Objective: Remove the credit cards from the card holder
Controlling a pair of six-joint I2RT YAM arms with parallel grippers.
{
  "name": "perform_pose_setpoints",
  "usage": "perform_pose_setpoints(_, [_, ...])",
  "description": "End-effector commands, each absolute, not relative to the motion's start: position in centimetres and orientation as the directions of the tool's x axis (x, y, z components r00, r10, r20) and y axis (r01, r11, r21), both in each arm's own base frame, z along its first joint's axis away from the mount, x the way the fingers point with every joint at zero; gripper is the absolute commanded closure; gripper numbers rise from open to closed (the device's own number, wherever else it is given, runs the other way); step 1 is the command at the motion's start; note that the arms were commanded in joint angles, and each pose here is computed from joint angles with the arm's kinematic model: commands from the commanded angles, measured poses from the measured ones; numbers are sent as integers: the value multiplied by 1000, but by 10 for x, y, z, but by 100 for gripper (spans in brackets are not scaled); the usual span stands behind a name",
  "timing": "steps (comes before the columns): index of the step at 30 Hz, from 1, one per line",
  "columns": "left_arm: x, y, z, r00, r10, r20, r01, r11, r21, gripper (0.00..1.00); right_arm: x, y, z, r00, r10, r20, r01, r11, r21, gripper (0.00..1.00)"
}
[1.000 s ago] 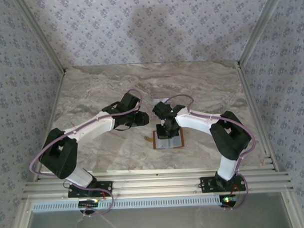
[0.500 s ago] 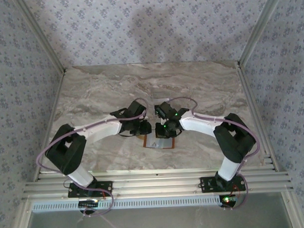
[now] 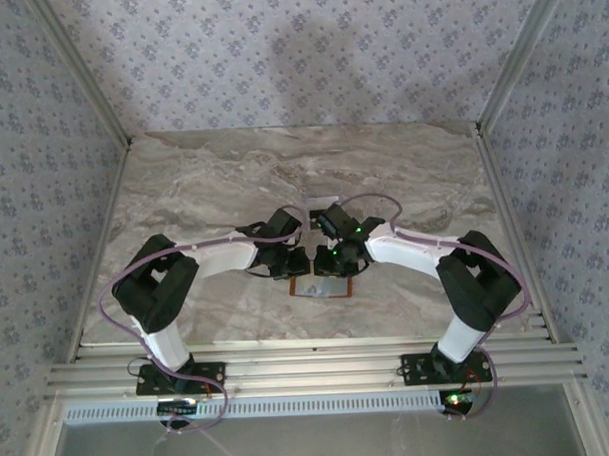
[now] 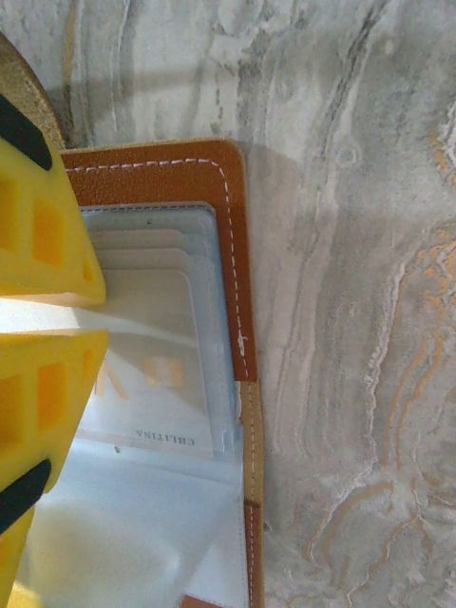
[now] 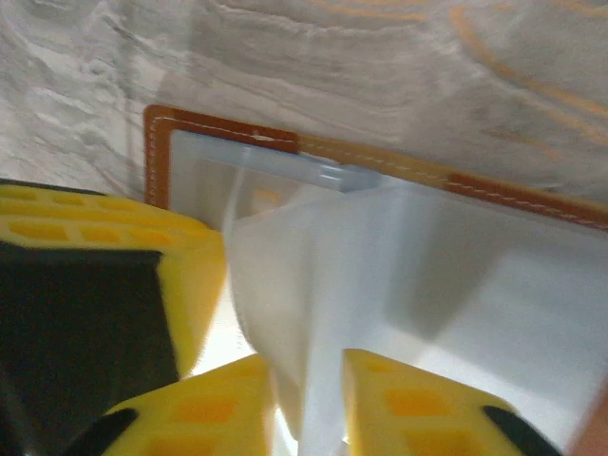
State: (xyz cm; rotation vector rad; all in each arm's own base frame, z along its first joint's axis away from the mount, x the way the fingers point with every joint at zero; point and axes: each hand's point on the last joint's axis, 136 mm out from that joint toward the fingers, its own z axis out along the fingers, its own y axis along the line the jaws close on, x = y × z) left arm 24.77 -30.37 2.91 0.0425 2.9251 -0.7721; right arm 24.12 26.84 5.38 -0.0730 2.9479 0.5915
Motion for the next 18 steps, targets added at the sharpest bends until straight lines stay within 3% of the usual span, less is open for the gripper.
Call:
perform_pose_setpoints(1, [238,-296,14,-998,7,-70,37,896,-442,84,230,227,56,-990,-26,-137,-56,975,216,68])
perform_pose_setpoints(7, [239,-295,19,-997,11,-82,45,899,-435,83,226,192,54,-991,-38,-132,-47,997,67,65])
perform_pose_setpoints(18, [246,-290,39,-991,20,-136,75,907,-414,81,230,209,53,-991,-31,-129,-51,986,156,53])
